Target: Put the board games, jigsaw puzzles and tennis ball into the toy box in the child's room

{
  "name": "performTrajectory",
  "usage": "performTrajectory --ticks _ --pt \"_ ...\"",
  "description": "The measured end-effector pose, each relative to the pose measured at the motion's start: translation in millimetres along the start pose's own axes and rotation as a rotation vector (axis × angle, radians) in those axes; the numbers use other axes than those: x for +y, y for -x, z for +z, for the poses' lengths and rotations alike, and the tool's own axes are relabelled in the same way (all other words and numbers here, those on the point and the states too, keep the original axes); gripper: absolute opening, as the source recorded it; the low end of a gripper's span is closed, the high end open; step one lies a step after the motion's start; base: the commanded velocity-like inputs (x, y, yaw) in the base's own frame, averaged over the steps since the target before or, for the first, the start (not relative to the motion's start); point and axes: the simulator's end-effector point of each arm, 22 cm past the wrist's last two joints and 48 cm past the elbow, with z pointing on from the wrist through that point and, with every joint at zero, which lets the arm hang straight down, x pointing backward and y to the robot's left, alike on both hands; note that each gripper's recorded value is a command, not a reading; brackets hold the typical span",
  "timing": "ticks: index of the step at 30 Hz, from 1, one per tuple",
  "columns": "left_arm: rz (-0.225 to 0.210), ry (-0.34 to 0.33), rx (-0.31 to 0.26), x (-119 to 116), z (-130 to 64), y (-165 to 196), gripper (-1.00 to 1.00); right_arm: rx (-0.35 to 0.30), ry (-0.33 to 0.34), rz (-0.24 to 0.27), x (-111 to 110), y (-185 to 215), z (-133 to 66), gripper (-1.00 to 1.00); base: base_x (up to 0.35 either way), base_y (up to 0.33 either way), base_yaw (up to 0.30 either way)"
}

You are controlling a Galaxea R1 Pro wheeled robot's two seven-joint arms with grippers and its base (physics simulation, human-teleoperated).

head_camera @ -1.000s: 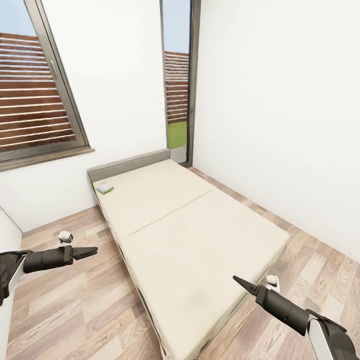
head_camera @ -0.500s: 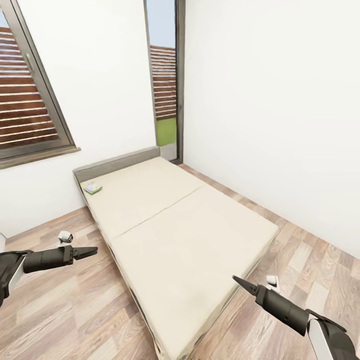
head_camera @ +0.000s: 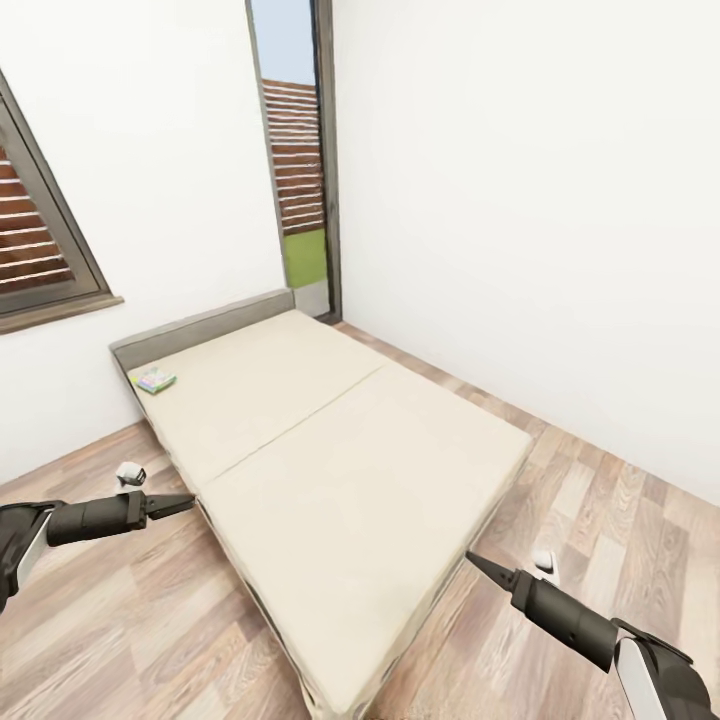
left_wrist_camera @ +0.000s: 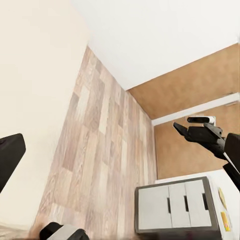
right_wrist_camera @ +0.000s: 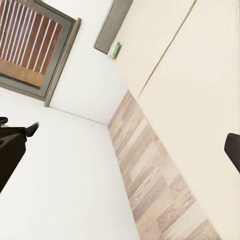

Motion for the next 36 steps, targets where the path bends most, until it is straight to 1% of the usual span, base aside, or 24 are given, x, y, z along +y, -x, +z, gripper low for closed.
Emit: performTrajectory --ticks 10,14,24,36 --pt "-0.004 0.001 0.002 1.9 0.7 -1.1 1.0 0.001 -0.003 0.003 -1.8 -0.8 0.0 1.0 0.0 0.265 -0.261" --pt "-0.005 0.001 0.002 2.1 0.7 -1.2 1.0 0.001 -0.002 0.003 -1.6 -0.8 0.0 1.0 0.0 0.113 -0.25" --pt "-0.004 0.001 0.001 2.0 0.4 -1.1 1.0 0.002 0.001 0.002 -0.8 -0.7 -0.1 1.0 0.0 0.039 -0.068" --pt "0.005 -0.001 -0.003 -2.8 -1.1 1.5 1.0 -0.003 0.009 -0.005 3.8 1.9 -1.0 1.0 0.0 0.176 -0.16"
